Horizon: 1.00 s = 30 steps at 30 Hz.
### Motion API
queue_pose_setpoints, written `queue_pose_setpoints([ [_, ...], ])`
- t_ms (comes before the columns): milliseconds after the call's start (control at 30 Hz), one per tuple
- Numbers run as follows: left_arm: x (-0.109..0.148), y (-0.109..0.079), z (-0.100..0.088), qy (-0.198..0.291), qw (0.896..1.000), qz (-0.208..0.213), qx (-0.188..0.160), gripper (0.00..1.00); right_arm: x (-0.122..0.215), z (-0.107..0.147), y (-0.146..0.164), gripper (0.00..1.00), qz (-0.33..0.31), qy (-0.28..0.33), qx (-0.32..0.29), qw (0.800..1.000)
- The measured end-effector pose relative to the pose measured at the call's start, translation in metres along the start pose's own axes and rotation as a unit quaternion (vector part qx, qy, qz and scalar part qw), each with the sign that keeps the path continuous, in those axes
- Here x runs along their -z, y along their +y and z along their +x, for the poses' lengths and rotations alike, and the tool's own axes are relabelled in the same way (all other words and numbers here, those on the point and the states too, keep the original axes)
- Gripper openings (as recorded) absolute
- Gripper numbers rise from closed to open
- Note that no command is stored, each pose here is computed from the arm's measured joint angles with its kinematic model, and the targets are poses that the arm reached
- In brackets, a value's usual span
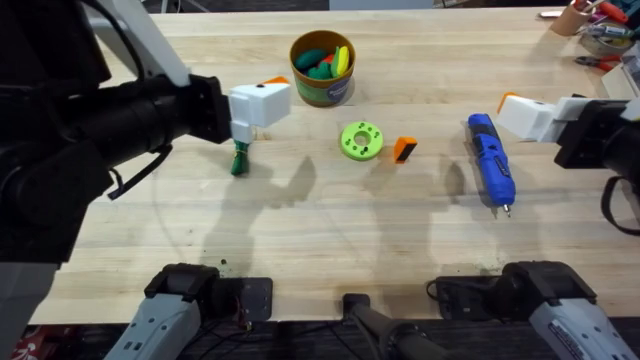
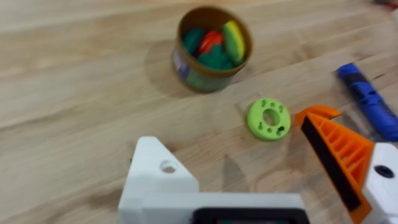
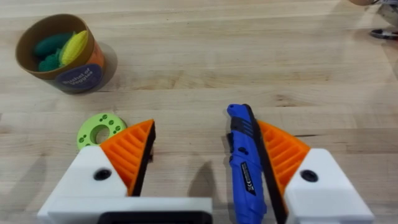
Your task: Pick up the gripper from the table and insert it into the empty holder that is missing its gripper. Then pick up a screw, insert it into the mounting hole, and use the screwdriver to tighten it. Finally, clean up the table by picking up the vegetable and placing it into the bucket.
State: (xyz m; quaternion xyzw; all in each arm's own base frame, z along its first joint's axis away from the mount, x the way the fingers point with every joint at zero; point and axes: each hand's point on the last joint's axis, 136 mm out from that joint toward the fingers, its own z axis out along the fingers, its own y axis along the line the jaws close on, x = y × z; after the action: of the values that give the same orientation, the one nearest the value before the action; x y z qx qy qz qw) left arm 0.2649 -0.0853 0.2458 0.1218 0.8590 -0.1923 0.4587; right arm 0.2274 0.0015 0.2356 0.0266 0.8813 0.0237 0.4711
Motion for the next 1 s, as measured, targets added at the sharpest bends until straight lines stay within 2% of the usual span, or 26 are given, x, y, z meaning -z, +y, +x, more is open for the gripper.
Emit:
queue_pose_setpoints([
  [100, -0.001, -0.002, 0.003, 0.006, 1.000, 0.003, 0.001, 0.981, 0.000, 0.002, 0.000, 0.918, 0.000, 0.005, 0.000, 1.000],
  [433, 0.000, 0.014, 0.014, 0.026, 0.999, -0.043, 0.018, 0.981, 0.000, 0.000, 0.000, 0.918, 0.000, 0.000, 0.000, 1.000],
  [633, 0.004, 0.023, 0.032, 0.088, 0.992, -0.072, 0.048, 0.981, 0.000, 0.000, 0.000, 0.918, 0.000, 0.000, 0.000, 1.000],
  [800, -0.005, 0.036, 0.032, 0.150, 0.982, -0.098, 0.066, 0.981, 0.000, 0.000, 0.000, 0.918, 0.000, 0.000, 0.000, 1.000],
  [867, -0.015, 0.043, 0.045, 0.187, 0.974, -0.106, 0.075, 0.981, 0.000, 0.000, 0.000, 0.918, 0.000, 0.000, 0.000, 1.000],
  [1000, -0.032, 0.055, 0.081, 0.275, 0.949, -0.117, 0.100, 0.981, 0.000, 0.000, 0.000, 0.918, 0.000, 0.000, 0.000, 1.000],
])
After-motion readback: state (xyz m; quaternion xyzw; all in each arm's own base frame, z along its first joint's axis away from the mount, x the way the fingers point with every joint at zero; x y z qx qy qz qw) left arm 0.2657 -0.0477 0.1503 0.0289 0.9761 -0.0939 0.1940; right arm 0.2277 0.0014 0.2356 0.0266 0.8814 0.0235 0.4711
